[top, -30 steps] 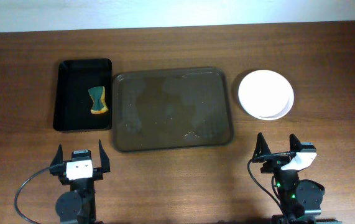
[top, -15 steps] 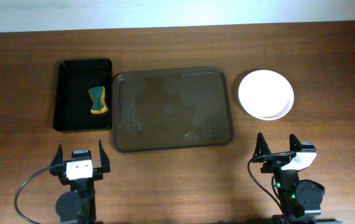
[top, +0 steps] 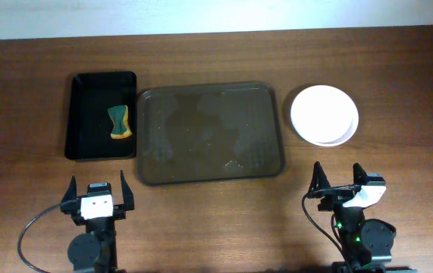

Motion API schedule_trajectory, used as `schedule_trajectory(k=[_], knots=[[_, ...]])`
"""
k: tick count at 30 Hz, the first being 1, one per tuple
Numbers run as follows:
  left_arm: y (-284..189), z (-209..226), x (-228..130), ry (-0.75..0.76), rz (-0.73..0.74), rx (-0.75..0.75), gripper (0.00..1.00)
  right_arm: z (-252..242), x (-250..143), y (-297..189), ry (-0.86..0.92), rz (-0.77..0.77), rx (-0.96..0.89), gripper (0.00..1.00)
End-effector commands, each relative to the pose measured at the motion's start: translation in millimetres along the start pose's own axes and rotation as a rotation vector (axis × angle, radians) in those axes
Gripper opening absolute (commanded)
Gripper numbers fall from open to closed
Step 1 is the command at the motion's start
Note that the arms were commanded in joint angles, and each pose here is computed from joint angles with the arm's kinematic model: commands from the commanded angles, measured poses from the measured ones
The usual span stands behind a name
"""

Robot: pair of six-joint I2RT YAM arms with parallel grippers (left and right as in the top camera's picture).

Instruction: Clean dirty plates on tray and stack at the side

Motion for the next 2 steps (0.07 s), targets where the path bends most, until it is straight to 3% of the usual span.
schedule_trajectory(k=[1, 2], knots=[[-0.1, -1.0, -0.7, 0.016, -0.004, -0.009, 0.99, 1.8, -2.7, 0.2, 0.0, 0.004, 0.013, 0.98], [-0.1, -1.0, -0.7, 0.016, -0.003, -0.009, 0.99, 1.8, -2.7, 0.2, 0.0, 0.004, 0.013, 0.98]])
Point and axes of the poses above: each gripper's point midway between its finger pads, its own y axis out along the fingers, its own z axis along the line the jaws close on, x = y × z, the point moved 4 cm from there along -y, back along the fingers, and after that the axes turned 2 degrees about -y, right-handed, at the moved point
